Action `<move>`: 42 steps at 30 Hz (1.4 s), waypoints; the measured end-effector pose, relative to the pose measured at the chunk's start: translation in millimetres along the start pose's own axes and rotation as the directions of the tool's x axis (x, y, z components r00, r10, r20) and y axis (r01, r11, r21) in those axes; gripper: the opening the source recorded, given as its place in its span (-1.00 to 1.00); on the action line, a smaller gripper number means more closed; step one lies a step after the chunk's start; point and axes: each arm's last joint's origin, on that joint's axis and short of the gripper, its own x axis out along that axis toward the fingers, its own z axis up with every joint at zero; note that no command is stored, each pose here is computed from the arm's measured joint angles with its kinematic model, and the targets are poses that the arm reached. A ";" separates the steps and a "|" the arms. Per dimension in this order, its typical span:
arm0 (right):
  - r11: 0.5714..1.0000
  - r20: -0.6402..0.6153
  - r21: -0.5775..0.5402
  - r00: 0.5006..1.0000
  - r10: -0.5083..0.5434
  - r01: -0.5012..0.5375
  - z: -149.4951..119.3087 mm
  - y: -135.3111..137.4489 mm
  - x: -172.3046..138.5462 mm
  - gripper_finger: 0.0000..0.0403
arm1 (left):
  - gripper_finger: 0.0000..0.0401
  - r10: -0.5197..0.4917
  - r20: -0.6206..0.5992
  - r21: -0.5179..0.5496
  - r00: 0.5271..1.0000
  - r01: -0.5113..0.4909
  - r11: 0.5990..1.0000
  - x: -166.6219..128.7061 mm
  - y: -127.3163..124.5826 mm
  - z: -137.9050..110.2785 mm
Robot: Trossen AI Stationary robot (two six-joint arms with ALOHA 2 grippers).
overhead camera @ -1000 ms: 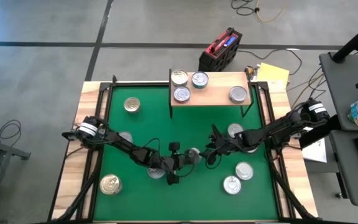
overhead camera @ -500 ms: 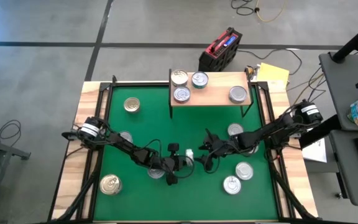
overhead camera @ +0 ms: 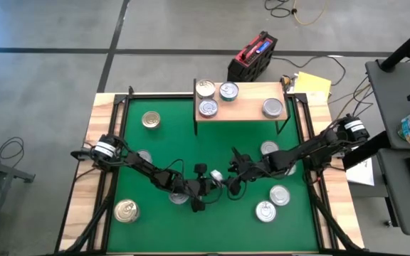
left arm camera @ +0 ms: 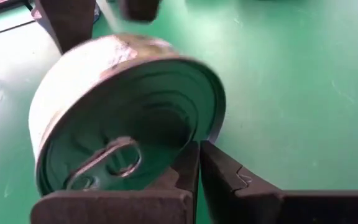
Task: Stack canned seafood by type on shelf
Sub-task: Put the green tuna can on the shelf
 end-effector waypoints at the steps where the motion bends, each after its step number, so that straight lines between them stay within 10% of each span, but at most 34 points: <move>1: 1.000 0.003 -0.004 1.000 0.008 -0.008 0.9 3.0 -0.5 0.69 | -1.00 0.000 -0.001 0.001 1.000 0.000 1.000 0.1 0.1 -0.2; 23: 0.916 -0.059 -0.290 0.950 -0.307 0.278 -0.3 41.8 32.7 0.63 | -1.00 0.016 0.034 -0.017 0.999 -0.015 1.000 2.1 5.8 3.6; 36: 0.901 -0.083 -0.311 0.936 -0.342 0.301 -0.6 41.4 32.6 -0.37 | -1.00 0.000 0.035 0.033 0.999 -0.001 0.999 -3.8 -2.1 6.4; 42: 0.906 -0.085 -0.294 0.936 -0.341 0.303 0.0 33.8 7.9 -0.37 | -1.00 -0.006 0.066 0.092 0.998 0.000 0.996 -15.0 -1.7 14.6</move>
